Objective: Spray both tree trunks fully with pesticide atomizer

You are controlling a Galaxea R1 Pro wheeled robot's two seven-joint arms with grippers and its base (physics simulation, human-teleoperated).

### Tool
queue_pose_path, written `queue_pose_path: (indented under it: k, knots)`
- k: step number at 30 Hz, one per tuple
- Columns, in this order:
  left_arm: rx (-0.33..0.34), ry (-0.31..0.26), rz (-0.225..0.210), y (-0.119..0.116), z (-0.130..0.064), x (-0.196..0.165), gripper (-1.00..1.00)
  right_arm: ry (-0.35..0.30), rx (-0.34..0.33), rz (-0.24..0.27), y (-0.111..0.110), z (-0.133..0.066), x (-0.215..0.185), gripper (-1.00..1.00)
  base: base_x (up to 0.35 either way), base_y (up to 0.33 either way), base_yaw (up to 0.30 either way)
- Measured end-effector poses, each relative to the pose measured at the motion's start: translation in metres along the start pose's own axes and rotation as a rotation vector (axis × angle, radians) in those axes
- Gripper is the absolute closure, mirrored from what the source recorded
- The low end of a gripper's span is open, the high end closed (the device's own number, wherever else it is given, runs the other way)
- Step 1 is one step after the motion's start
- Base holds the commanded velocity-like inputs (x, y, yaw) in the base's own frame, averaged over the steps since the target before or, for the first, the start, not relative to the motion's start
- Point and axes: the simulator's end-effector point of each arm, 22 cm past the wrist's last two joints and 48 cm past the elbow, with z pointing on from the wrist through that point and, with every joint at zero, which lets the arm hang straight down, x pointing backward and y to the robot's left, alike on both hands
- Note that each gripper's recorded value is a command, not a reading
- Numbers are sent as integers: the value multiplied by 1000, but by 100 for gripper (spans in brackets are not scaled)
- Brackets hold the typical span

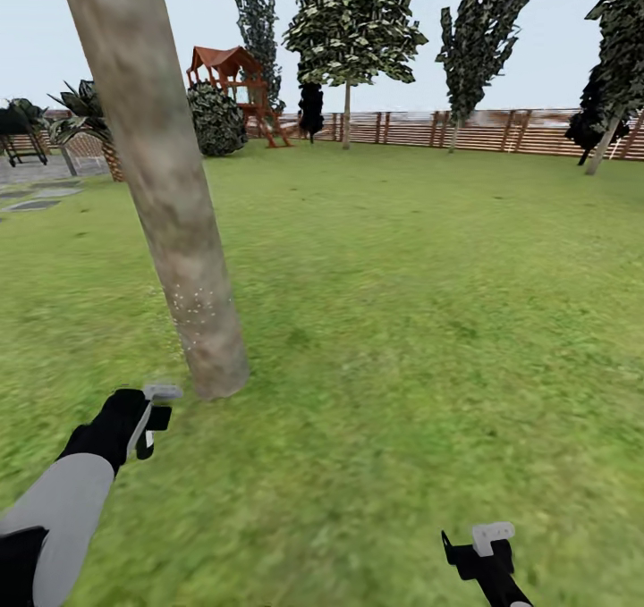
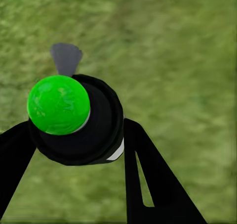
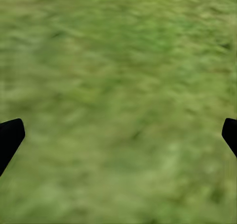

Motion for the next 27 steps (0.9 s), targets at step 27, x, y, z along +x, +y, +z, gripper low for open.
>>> queue_pose_path:
  k: [27]
  knots:
    - [-25,-128,-66,-49,11,5,100,1,-1,2,2,0,0,-100,185,-86,21]
